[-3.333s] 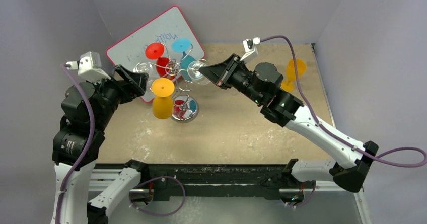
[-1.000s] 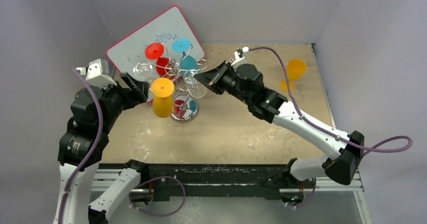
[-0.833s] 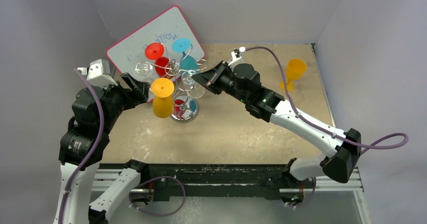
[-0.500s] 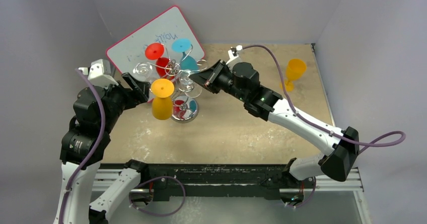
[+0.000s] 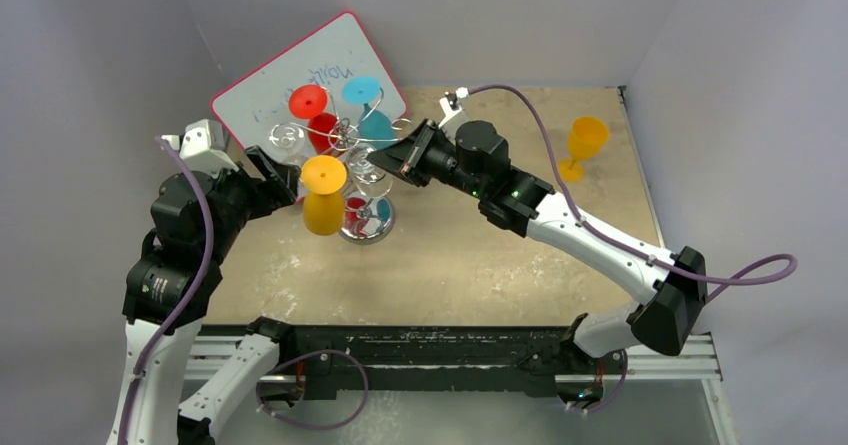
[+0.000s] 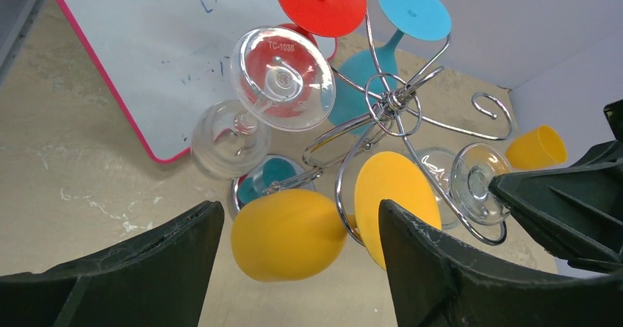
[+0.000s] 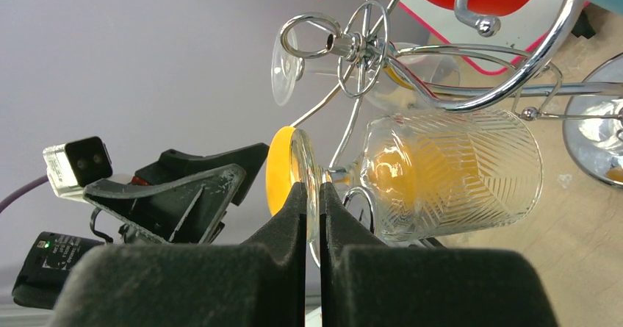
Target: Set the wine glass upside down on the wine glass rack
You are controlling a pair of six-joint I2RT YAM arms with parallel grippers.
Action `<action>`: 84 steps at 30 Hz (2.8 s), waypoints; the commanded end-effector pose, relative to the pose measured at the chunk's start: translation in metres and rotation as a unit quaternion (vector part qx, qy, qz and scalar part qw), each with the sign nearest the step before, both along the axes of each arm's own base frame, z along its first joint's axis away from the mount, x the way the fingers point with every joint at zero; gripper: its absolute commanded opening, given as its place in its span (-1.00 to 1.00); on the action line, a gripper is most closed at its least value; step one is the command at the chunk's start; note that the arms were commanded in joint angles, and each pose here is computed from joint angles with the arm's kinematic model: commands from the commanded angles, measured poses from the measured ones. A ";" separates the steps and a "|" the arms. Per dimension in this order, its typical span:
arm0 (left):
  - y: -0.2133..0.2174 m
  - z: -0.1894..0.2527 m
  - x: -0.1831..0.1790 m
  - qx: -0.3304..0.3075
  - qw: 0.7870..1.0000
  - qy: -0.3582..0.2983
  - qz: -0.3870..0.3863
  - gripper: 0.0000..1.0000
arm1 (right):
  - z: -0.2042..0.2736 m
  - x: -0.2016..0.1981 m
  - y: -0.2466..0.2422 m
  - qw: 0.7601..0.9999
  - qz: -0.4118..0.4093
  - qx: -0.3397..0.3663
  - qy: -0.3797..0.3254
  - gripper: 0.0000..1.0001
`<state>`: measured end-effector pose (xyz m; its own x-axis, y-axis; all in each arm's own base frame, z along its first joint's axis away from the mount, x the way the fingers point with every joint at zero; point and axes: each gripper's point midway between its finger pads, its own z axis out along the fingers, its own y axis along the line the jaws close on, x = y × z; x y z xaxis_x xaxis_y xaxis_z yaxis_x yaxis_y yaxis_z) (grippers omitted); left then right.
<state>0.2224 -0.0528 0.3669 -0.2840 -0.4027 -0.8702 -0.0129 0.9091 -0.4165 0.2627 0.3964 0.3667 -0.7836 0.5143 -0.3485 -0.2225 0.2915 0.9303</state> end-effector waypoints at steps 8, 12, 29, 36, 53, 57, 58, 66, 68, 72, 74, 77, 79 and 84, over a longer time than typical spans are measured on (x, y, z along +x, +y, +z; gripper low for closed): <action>0.005 0.007 0.006 0.010 1.000 -0.020 0.011 0.53 | 0.076 -0.019 -0.009 0.994 0.022 0.072 -0.080 -1.00; 0.006 0.004 0.006 0.014 1.000 -0.016 0.015 0.53 | 0.077 -0.023 -0.012 0.993 0.027 0.072 -0.085 -1.00; 0.008 -0.007 0.008 0.021 1.000 -0.002 0.021 0.53 | 0.068 -0.029 -0.024 0.995 0.017 0.066 -0.080 -1.00; 0.009 -0.010 0.008 0.022 0.999 0.003 0.023 0.53 | 0.063 -0.025 -0.027 0.996 0.005 0.061 -0.071 -1.00; 0.012 -0.010 0.007 0.025 0.999 0.006 0.029 0.53 | 0.045 -0.016 -0.049 0.994 -0.062 0.091 0.005 -1.00; 0.013 -0.008 0.010 0.030 0.999 0.003 0.033 0.53 | 0.042 -0.016 -0.050 0.992 -0.066 0.101 0.026 -1.00; 0.013 -0.005 0.012 0.031 0.999 0.001 0.032 0.52 | 0.042 -0.016 -0.050 0.992 -0.065 0.105 0.028 -1.00; 0.009 0.006 0.019 0.021 0.999 -0.006 0.032 0.51 | 0.037 -0.014 -0.050 0.989 -0.075 0.115 0.054 -1.00; 0.009 0.007 0.019 0.022 0.999 -0.008 0.031 0.51 | 0.036 -0.013 -0.053 0.988 -0.082 0.115 0.058 -1.00; 0.010 0.011 0.017 0.022 0.999 -0.014 0.031 0.51 | 0.034 -0.011 -0.057 0.988 -0.093 0.112 0.058 -1.00; 0.010 0.013 0.017 0.022 0.999 -0.016 0.030 0.51 | 0.029 -0.009 -0.059 0.987 -0.102 0.106 0.063 -1.00; 0.011 0.018 0.014 0.021 0.999 -0.021 0.029 0.51 | 0.026 -0.009 -0.061 0.986 -0.108 0.104 0.067 -1.00; 0.012 0.021 0.011 0.025 0.999 -0.024 0.030 0.51 | 0.027 -0.008 -0.061 0.986 -0.109 0.104 0.065 -0.97; 0.019 0.024 0.004 0.036 0.998 -0.028 0.039 0.52 | 0.032 -0.009 -0.056 0.989 -0.096 0.101 0.050 -0.75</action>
